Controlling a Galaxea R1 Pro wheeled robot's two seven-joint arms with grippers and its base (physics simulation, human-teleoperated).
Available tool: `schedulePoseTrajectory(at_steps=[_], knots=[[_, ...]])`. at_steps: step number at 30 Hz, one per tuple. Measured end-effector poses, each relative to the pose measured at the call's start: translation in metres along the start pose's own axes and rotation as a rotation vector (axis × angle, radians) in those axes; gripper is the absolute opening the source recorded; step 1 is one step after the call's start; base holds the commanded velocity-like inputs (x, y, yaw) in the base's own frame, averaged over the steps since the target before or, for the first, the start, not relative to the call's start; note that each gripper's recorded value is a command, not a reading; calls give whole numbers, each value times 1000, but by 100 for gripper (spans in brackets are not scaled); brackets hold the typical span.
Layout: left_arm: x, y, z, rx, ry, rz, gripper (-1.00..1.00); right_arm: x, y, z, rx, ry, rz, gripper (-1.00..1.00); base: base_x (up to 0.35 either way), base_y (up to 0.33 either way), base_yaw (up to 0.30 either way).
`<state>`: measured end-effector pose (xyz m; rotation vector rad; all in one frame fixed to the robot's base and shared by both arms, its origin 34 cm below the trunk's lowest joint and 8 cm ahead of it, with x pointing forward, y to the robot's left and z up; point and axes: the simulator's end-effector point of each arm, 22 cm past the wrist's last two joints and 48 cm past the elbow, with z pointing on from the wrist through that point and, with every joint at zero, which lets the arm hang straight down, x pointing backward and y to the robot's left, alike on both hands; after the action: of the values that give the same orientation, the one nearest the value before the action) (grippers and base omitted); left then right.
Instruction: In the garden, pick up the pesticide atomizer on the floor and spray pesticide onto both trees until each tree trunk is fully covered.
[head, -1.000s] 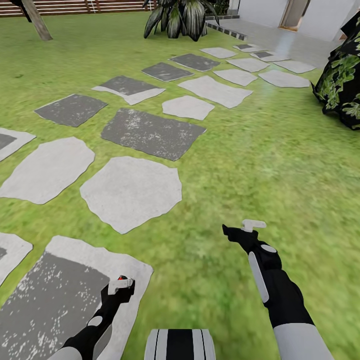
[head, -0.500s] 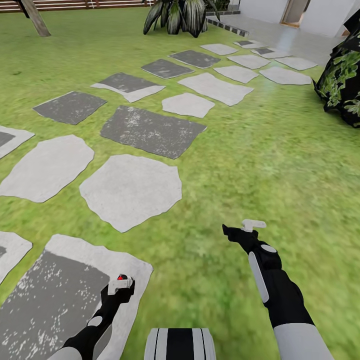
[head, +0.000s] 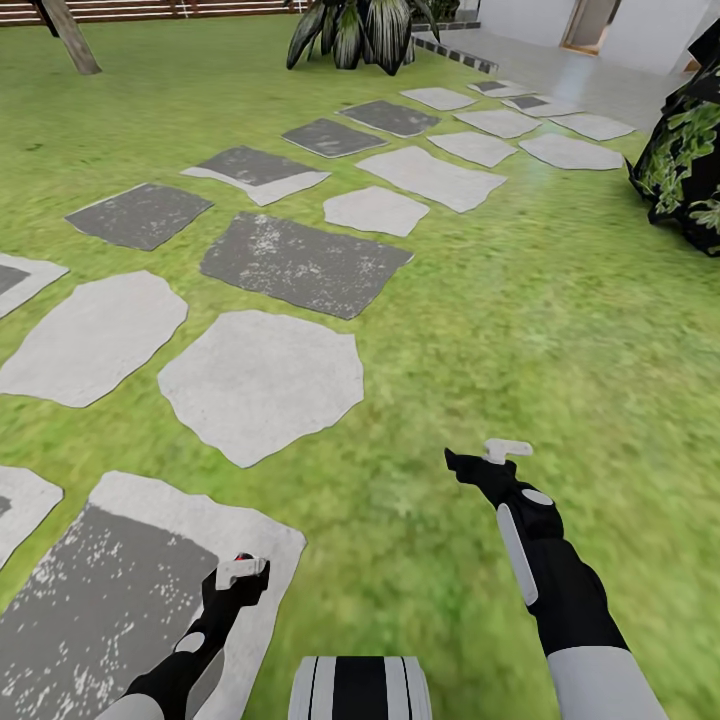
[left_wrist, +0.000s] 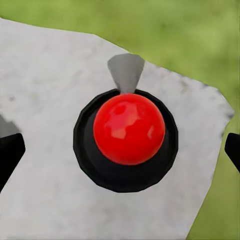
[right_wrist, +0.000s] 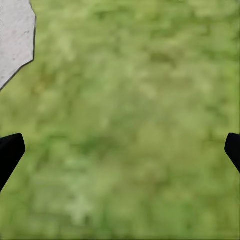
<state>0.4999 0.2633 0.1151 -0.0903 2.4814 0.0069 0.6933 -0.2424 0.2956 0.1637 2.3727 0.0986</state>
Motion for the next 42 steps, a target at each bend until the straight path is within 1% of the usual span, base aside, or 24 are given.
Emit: schedulePoseTrajectory(at_steps=[12, 22, 34, 35, 42], knots=[[-3, 0, 0, -2, -5, -6, 100, -3, 0, -2, 0, -6, 1, 100, 0, 0, 0], [-10, 0, 1, -2, -21, -7, 100, -3, 0, -1, 0, -6, 0, 100, 0, 0, 0], [-9, 0, 0, -3, -17, -8, 100, -6, 0, -3, 0, -10, 0, 100, 0, 0, -9], [-8, 0, 0, -3, -16, -8, -100, -6, 0, -3, 0, -10, 0, 100, 0, 0, 0], [-7, -1, -1, 3, -12, -3, -100, -6, 0, -3, 0, -11, 0, 100, 0, 0, 0]])
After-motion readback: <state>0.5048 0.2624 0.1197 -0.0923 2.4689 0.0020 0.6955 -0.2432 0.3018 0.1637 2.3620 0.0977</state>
